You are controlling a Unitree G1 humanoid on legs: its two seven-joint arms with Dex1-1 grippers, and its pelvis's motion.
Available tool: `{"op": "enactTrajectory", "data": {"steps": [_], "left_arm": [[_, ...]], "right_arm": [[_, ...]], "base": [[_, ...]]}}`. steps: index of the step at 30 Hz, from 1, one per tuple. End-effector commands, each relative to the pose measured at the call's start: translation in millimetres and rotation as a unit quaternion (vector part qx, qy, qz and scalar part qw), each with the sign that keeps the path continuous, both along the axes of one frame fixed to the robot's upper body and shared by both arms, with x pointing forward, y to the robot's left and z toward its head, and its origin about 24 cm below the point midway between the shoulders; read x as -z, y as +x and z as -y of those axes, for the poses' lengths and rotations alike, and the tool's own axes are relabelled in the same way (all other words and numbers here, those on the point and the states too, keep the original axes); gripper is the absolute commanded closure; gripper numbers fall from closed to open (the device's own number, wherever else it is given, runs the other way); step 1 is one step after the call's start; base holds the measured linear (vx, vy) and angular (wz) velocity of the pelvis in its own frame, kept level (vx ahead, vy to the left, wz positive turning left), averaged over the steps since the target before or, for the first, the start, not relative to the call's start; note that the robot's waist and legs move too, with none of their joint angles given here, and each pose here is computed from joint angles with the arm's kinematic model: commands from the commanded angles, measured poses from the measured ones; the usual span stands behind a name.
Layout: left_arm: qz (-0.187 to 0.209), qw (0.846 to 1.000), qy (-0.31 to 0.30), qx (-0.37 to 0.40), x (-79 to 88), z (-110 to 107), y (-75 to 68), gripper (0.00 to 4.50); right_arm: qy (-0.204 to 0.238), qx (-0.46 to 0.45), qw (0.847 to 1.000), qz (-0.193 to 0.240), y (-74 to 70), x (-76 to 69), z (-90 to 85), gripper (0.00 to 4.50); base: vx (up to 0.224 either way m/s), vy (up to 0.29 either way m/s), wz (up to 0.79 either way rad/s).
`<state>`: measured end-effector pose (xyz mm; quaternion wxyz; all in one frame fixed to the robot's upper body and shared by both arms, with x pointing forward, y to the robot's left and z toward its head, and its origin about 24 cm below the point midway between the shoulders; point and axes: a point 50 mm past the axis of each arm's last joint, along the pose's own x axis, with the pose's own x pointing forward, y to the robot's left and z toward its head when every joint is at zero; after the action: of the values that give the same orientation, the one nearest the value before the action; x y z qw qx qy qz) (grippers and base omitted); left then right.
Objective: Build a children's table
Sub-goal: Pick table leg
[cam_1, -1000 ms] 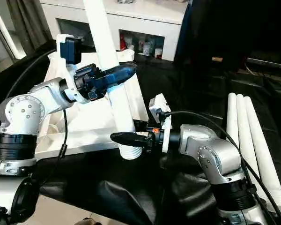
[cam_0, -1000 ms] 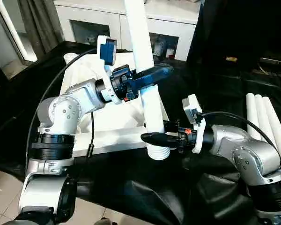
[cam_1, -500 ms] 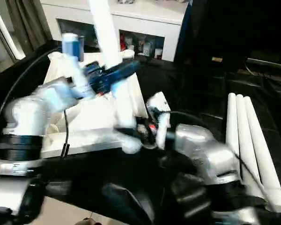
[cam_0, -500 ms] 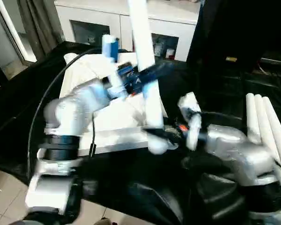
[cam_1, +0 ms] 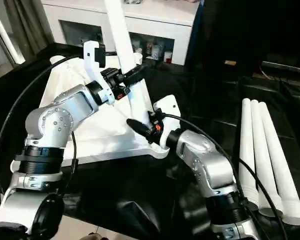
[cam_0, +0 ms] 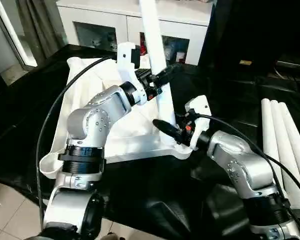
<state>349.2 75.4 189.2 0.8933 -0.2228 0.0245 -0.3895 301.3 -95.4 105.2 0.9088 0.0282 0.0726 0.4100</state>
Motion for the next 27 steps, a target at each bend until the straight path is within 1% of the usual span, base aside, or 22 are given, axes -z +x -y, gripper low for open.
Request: {"op": "enactTrajectory", "data": {"steps": [1,3,9,10,11,12,13,15,16,18,20,22,24,25,26,27], "left_arm": [[-0.012,1.000,-0.004,-0.022,0.4,-6,1.9,2.30],[-0.015,0.999,-0.006,-0.029,0.3,-7,2.4,2.56],[-0.016,1.000,-0.012,-0.018,-1.6,-7,1.0,2.67],[-0.014,1.000,-0.013,-0.012,-2.3,-6,0.5,2.67],[0.004,1.000,-0.008,0.021,-5.5,-5,-2.8,2.67],[0.013,0.999,-0.006,0.040,-6.9,-4,-4.7,2.67],[0.014,0.999,-0.006,0.043,-7.2,-4,-5.1,2.67],[0.034,0.996,0.003,0.086,-9.7,-2,-10.4,2.67],[0.048,0.991,0.014,0.123,-10.7,0,-15.3,2.67],[0.058,0.985,0.021,0.161,-11.5,1,-19.7,2.67],[0.077,0.973,0.027,0.217,-14.7,0,-25.3,2.67],[0.086,0.967,0.019,0.240,-17.5,-1,-27.6,2.67],[0.100,0.954,-0.003,0.282,-23.6,-3,-33.0,2.67],[0.103,0.952,-0.007,0.289,-24.5,-3,-34.0,2.67],[0.110,0.946,-0.018,0.305,-26.8,-4,-36.6,2.67],[0.113,0.943,-0.024,0.313,-27.8,-5,-37.8,2.67]], "right_arm": [[0.001,-0.008,1.000,0.025,1.8,-7.7,-4.9,2.54],[-0.002,-0.008,1.000,0.027,2.0,-7.3,-5.4,2.54],[-0.004,-0.012,1.000,0.029,2.6,-8.1,-6.5,2.54],[-0.003,-0.013,1.000,0.028,2.6,-8.4,-6.5,1.84],[0.007,-0.039,0.999,0.019,-0.1,-9.9,-6.0,1.84],[0.009,-0.054,0.998,0.017,-1.9,-10.6,-5.4,1.84],[0.009,-0.056,0.998,0.017,-2.2,-10.7,-5.3,1.78],[0.010,-0.089,0.996,0.003,-7.3,-10.9,-2.7,1.50],[0.007,-0.120,0.993,-0.007,-12.7,-11.3,0.5,1.43],[0.008,-0.132,0.991,-0.020,-15.4,-11.7,4.9,1.40],[0.005,-0.170,0.985,-0.032,-22.3,-13.8,11.3,1.09],[0.007,-0.181,0.983,-0.037,-24.2,-14.8,12.8,1.02],[0.006,-0.197,0.980,-0.042,-26.9,-15.5,14.0,1.02],[0.006,-0.199,0.979,-0.043,-27.5,-15.6,14.2,1.02],[0.007,-0.204,0.978,-0.046,-28.5,-15.4,14.3,1.32],[0.007,-0.205,0.978,-0.048,-28.9,-15.4,14.4,1.32]], "base": [[0.000,0.000,0.00],[0.000,0.000,0.00],[0.000,0.000,0.00],[0.000,0.000,0.00],[0.000,0.000,0.00],[0.000,0.000,0.00],[0.000,0.000,0.00],[0.000,0.000,0.00],[0.000,0.000,0.00],[0.000,0.000,0.00],[0.000,0.000,0.00],[0.000,0.000,0.00],[0.000,0.000,0.00],[0.000,0.000,0.00],[0.000,0.000,0.00],[0.000,0.000,0.00]]}}
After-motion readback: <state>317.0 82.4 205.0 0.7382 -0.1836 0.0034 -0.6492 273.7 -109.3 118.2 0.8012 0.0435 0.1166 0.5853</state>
